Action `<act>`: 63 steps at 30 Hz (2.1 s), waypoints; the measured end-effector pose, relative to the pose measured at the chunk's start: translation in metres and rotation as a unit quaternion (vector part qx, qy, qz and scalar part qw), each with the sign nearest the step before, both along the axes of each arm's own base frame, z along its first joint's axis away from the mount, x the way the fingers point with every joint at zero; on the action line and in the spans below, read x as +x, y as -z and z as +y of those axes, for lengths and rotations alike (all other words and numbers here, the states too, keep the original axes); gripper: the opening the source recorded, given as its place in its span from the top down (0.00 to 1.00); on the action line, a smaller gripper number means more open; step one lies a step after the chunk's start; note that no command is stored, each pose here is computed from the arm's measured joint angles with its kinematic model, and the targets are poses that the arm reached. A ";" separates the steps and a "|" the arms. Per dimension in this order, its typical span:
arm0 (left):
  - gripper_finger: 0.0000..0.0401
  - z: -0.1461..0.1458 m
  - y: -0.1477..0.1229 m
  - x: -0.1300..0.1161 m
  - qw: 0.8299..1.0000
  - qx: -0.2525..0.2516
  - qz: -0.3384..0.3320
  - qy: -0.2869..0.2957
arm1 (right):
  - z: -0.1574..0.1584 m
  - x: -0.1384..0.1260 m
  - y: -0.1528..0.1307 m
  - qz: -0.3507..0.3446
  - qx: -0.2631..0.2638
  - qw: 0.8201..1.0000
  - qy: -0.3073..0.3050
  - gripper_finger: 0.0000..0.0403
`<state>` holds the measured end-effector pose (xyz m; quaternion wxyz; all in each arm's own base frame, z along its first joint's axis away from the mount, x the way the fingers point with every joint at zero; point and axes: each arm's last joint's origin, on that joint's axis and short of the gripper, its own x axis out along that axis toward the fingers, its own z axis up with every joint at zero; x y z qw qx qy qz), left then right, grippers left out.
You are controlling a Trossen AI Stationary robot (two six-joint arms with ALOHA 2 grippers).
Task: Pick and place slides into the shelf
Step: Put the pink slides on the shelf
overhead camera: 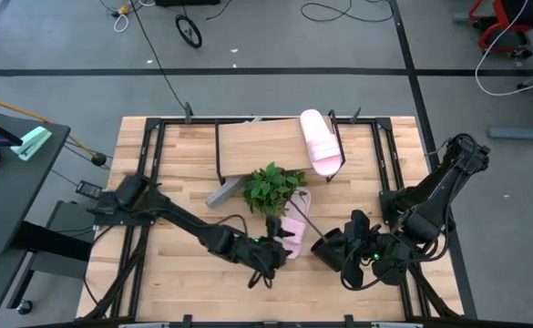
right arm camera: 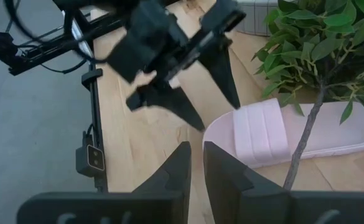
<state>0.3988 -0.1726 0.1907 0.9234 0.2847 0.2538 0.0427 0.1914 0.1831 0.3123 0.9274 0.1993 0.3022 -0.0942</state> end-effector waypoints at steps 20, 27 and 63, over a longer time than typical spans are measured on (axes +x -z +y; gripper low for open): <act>0.34 -0.006 0.037 0.013 0.993 0.074 0.056 -0.068 | 0.000 0.000 -0.001 -0.003 0.005 1.000 0.002 0.88; 0.34 -0.004 0.038 0.014 0.995 0.056 0.053 -0.067 | 0.000 0.000 -0.001 -0.003 0.005 1.000 0.003 0.88; 0.46 0.013 0.075 0.031 0.992 0.066 0.060 -0.087 | 0.001 0.002 -0.003 -0.023 0.008 1.000 0.008 0.88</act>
